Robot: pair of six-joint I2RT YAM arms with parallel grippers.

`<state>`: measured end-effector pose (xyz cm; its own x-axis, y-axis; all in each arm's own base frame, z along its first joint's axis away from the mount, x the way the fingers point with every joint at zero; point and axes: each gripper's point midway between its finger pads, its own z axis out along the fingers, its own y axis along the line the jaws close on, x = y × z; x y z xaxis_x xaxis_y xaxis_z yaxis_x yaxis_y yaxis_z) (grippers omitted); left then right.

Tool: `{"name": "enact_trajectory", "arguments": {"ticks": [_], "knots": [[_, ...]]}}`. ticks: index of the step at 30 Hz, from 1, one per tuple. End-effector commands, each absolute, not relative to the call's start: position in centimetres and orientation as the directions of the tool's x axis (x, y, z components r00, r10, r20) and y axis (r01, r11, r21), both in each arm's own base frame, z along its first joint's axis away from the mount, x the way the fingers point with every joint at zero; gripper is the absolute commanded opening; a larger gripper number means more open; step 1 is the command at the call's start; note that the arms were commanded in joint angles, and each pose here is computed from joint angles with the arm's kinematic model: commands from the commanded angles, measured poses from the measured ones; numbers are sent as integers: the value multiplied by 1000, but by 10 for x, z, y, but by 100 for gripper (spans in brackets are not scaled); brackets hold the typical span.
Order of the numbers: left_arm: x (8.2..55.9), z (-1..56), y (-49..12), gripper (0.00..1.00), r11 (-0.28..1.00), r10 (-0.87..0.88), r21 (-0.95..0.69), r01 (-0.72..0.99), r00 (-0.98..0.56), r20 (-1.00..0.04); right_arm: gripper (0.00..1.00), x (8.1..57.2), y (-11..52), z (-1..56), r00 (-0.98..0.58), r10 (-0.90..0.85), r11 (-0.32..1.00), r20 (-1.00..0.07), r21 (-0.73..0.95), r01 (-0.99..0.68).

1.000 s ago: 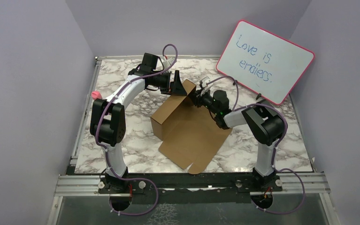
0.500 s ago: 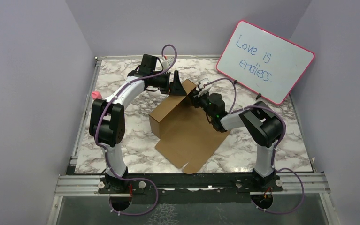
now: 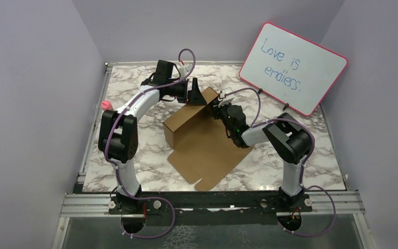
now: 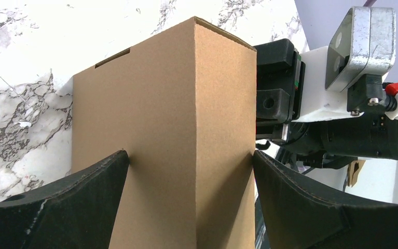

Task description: Fold the paper box

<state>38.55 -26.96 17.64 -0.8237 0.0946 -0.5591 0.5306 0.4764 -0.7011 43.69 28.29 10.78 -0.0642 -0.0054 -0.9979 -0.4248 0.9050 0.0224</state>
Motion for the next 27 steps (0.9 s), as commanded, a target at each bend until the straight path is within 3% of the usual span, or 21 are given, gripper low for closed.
{"name": "enact_trajectory", "arguments": {"ticks": [1, 27], "knots": [[360, 191, -279, 89, 427, 118, -737, 525, -840, -530, 24, 449, 253, 104, -75, -11, 968, -997, 9, -251], [344, 195, -288, 88, 410, 130, -734, 541, -831, -540, 28, 458, 237, 113, -26, 108, 989, -994, 110, -101]]}}
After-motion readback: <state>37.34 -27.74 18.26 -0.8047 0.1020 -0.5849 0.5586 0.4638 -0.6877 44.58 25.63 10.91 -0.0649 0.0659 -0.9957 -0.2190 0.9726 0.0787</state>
